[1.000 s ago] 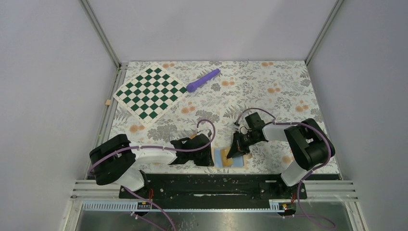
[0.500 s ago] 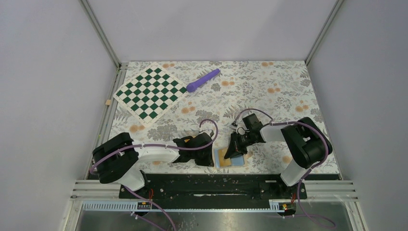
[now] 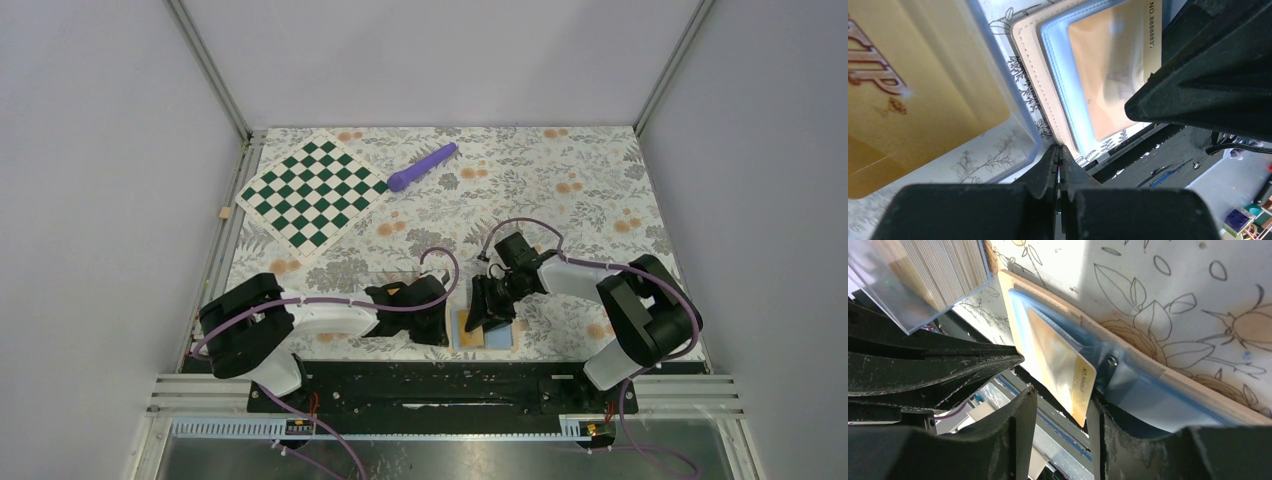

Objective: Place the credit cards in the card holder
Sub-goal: Insert the credit card into the card holder.

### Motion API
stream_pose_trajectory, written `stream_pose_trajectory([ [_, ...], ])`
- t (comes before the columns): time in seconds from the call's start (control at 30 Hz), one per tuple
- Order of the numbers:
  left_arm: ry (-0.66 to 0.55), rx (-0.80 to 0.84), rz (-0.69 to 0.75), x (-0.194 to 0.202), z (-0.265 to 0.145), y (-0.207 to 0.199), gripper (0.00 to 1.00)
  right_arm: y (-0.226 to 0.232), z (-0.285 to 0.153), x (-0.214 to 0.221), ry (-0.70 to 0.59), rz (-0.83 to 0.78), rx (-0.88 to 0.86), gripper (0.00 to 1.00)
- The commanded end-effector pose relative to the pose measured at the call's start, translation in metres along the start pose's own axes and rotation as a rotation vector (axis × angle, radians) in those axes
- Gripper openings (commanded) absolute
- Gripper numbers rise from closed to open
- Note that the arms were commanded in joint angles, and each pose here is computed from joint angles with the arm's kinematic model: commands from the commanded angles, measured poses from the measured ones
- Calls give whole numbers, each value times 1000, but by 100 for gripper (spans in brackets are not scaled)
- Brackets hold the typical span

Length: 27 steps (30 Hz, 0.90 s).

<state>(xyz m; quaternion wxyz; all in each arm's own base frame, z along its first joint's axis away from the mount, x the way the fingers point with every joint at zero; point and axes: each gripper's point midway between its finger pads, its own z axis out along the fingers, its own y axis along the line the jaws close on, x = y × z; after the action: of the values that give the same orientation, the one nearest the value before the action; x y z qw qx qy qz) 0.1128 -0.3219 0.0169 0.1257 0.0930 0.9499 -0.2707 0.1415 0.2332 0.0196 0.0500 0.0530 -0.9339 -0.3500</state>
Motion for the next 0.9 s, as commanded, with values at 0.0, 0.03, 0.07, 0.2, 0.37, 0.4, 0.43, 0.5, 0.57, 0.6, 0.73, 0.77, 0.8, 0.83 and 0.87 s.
stream_pose_trajectory([
  [0.0,-7,-9,22,-2,5,-1,0,-12,-8,3,-6,-10,109,49],
  [0.03,-5,-8,23,-2,5,-1,0,-12,-9,3,-6,-8,114,51],
  [0.07,-5,-7,25,-2,5,-2,0,-12,-9,2,-7,-9,115,51],
  [0.2,-3,-5,34,-2,5,-4,0,-10,-7,2,-3,-11,106,52],
  [0.37,1,-7,49,-4,6,-8,0,5,0,5,19,-29,43,53],
  [0.4,2,-5,52,-5,6,-10,0,7,1,6,25,-36,35,53],
  [0.43,2,-5,56,-5,6,-11,0,9,2,8,32,-46,27,54],
  [0.5,4,-2,63,-6,6,-13,0,11,4,11,40,-58,19,57],
  [0.57,5,3,72,-7,6,-17,0,17,5,13,46,-66,-23,62],
  [0.6,7,7,77,-7,6,-19,0,19,5,14,49,-65,-39,63],
  [0.73,3,9,95,-9,3,-24,2,17,3,14,39,-67,-24,66],
  [0.77,1,8,102,-8,1,-25,5,15,1,14,38,-71,0,67],
  [0.8,-3,4,108,-9,-2,-26,8,11,-3,14,33,-74,34,68],
  [0.83,-11,0,114,-9,-5,-26,14,8,-6,13,26,-80,67,69],
  [0.87,-22,-4,119,-11,-9,-27,19,6,-10,13,23,-84,96,70],
])
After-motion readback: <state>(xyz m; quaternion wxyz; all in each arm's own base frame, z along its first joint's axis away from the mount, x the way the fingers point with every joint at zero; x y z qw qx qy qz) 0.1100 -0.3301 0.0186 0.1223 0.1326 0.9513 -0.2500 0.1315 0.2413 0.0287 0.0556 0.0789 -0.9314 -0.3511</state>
